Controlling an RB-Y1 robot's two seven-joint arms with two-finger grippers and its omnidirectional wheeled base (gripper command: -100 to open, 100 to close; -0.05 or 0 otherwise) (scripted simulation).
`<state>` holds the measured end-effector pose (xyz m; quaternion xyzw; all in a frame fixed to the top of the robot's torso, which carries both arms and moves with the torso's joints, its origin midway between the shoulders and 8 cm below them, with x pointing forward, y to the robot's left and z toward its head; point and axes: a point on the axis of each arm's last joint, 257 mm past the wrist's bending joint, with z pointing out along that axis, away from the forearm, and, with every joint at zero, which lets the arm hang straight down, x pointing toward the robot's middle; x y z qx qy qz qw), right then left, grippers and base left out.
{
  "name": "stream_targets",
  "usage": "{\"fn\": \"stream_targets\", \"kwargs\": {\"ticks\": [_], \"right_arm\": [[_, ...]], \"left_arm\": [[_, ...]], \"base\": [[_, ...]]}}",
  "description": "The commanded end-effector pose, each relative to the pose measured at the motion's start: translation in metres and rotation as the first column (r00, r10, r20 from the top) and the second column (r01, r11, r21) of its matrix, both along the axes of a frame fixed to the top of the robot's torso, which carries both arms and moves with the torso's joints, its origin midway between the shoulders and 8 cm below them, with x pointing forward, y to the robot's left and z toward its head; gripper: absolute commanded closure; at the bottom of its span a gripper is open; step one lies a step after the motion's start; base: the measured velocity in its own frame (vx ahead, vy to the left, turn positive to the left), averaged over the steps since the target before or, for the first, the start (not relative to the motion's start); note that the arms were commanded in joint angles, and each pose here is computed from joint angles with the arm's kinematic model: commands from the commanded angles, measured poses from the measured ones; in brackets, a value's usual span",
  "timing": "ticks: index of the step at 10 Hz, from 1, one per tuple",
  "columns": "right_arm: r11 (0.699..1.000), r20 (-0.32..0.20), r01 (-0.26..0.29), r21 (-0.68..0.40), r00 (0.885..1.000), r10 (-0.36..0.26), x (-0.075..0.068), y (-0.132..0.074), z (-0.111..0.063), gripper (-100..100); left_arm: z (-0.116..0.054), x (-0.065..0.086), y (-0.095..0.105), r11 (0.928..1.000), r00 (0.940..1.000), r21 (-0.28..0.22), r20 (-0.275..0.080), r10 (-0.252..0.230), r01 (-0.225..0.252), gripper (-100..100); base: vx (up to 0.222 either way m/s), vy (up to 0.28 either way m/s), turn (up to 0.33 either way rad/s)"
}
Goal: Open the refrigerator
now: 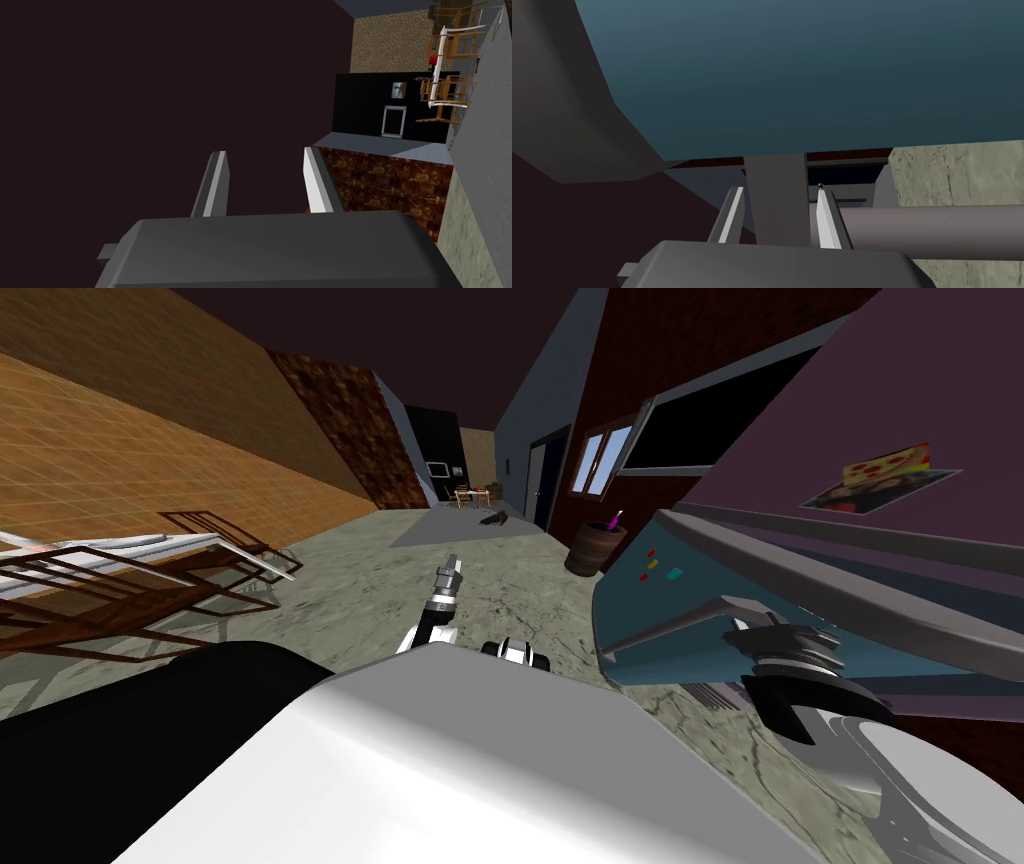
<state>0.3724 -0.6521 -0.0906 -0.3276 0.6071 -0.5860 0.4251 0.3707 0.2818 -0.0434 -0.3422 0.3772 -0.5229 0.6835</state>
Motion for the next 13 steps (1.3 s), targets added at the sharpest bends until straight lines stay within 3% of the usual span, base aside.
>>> {"fn": "stream_targets", "kwargs": {"ticks": [1,6,7,9,10,12,13], "right_arm": [[0.999,0.010,0.043,-0.005,0.999,-0.043,-0.008,-0.015,0.007,100],[0.987,0.015,0.160,-0.008,0.987,-0.160,-0.036,-0.056,0.009,100],[0.990,0.008,0.141,-0.006,0.990,-0.141,-0.032,-0.048,0.005,100],[0.969,0.006,0.246,-0.005,0.969,-0.246,-0.054,-0.085,0.004,100],[0.969,0.006,0.246,-0.005,0.969,-0.246,-0.054,-0.085,0.004,100],[0.942,0.012,0.336,-0.008,0.942,-0.336,-0.075,-0.117,0.007,100],[0.940,0.007,0.342,-0.007,0.940,-0.342,-0.078,-0.120,0.004,100]], "left_arm": [[0.000,0.000,0.000,1.0000,1.0000,0.000,0.000,0.000,0.000,0],[0.000,0.000,0.000,1.0000,1.0000,0.000,0.000,0.000,0.000,0],[0.000,0.000,0.000,1.0000,1.0000,0.000,0.000,0.000,0.000,0],[0.000,0.000,0.000,1.0000,1.0000,0.000,0.000,0.000,0.000,0],[0.000,0.000,0.000,1.0000,1.0000,0.000,0.000,0.000,0.000,0],[0.000,0.000,0.000,1.0000,1.0000,0.000,0.000,0.000,0.000,0],[0.000,0.000,0.000,1.0000,1.0000,0.000,0.000,0.000,0.000,0]], "base": [[0.115,0.246,-0.009],[0.172,0.284,-0.010],[0.070,0.158,-0.022],[0.088,0.207,0.144],[0.103,0.220,0.115],[0.153,0.259,0.125],[0.142,0.231,0.098]]}}
